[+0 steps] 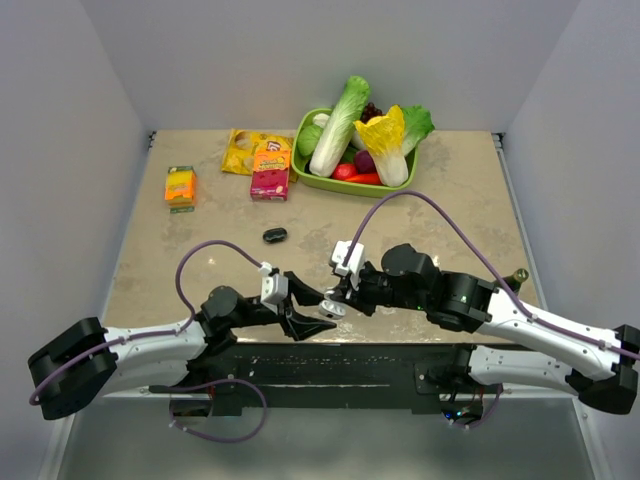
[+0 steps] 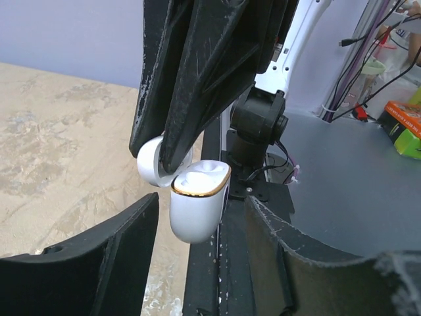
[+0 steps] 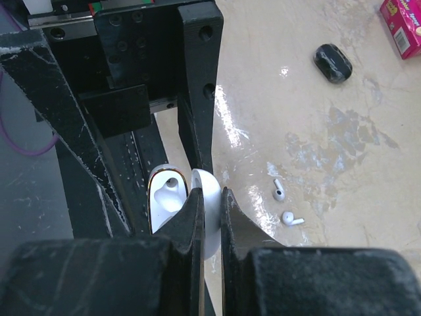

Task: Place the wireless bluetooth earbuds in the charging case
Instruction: Adjust the charging case, then pick up the earbud from the center of the board.

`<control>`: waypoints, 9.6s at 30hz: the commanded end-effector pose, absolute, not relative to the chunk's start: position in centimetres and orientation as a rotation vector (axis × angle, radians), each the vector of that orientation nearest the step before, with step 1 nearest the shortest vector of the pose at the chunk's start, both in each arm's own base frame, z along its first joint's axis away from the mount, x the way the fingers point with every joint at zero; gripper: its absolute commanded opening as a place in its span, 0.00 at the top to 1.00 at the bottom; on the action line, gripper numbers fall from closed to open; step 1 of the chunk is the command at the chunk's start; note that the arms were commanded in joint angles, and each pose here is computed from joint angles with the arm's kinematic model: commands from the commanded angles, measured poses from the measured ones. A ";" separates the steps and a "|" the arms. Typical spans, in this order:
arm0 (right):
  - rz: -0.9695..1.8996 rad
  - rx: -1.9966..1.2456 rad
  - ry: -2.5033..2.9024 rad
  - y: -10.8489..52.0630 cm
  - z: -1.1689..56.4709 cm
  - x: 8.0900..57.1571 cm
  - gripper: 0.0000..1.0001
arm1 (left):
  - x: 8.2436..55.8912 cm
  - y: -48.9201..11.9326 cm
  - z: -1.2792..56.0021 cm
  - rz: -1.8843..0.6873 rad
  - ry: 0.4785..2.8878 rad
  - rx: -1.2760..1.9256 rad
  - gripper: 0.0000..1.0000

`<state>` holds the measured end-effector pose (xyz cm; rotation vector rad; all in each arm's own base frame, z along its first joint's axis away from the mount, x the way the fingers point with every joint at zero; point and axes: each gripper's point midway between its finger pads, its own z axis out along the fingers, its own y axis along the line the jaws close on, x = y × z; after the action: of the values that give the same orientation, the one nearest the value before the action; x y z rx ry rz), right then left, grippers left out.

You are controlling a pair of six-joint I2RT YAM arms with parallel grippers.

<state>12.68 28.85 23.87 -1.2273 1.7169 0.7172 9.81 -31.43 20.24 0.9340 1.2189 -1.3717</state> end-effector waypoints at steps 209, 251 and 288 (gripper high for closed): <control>0.386 -0.295 2.200 28.2 11.5 27.6 0.48 | 10.5 -24.3 18.8 -1.242 1.146 0.609 1.00; 0.212 -0.518 2.589 29.8 1.6 25.8 0.58 | 10.0 -23.5 18.7 -1.272 1.118 0.580 1.00; 0.249 -0.501 2.593 28.8 2.1 24.4 1.00 | 9.8 -23.5 18.6 -1.283 1.117 0.577 1.00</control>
<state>25.68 29.78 1.81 -0.5065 2.5593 0.2470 10.73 -24.81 29.46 0.5248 0.9012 -1.3034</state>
